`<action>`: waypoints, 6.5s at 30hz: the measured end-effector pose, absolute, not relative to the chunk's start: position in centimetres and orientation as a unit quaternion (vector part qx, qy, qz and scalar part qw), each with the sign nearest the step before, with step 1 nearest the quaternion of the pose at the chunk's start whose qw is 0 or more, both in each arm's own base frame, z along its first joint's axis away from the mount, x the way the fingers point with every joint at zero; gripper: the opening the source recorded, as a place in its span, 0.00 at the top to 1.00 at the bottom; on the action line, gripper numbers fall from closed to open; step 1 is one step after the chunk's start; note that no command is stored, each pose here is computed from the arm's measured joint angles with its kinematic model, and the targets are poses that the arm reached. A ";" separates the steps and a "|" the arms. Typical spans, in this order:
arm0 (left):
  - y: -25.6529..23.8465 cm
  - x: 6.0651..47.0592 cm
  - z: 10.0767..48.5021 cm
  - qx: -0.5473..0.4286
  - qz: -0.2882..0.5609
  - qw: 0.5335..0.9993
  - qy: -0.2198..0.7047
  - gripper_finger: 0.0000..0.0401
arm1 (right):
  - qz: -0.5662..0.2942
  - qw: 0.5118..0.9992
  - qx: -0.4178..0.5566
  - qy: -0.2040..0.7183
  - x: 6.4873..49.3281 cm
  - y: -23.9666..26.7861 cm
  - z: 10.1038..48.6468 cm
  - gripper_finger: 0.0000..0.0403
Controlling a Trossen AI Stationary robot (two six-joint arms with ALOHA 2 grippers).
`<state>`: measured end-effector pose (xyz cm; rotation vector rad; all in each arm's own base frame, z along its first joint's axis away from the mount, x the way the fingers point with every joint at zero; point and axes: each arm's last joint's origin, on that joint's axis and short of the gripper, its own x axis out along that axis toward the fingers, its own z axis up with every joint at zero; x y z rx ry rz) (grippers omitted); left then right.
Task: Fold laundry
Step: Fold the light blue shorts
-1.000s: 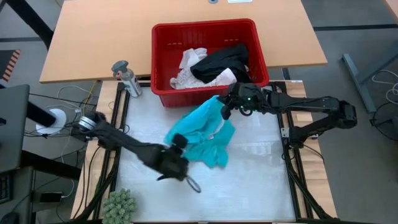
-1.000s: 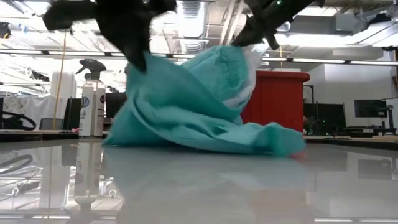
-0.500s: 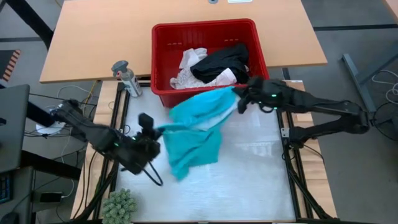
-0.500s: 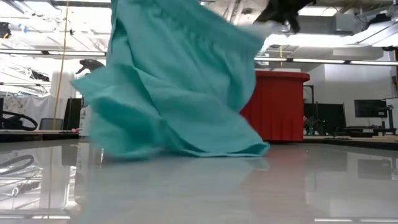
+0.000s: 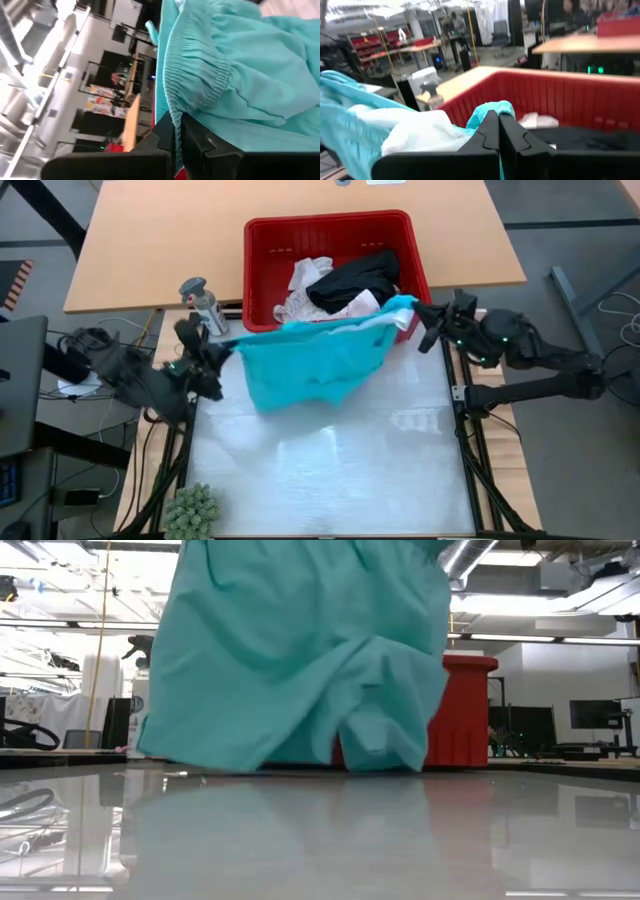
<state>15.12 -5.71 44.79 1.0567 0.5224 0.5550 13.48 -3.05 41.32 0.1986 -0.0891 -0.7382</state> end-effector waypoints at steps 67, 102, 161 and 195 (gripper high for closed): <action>-17.1 25.1 30.4 0.063 -0.212 0.880 0.419 0.72 | 0.073 0.867 0.136 0.474 18.6 18.2 27.3 0.38; -18.4 24.5 30.7 0.030 -0.156 0.903 0.399 0.71 | 0.029 0.772 -0.218 0.596 21.0 24.0 17.0 0.38; -24.7 27.3 22.5 -0.043 0.064 0.762 0.643 0.86 | -0.141 0.764 -0.208 0.594 27.2 19.7 20.3 0.93; -24.7 27.3 22.8 -0.037 0.061 0.773 0.630 0.61 | -0.141 0.766 -0.206 0.593 27.2 19.7 20.3 0.93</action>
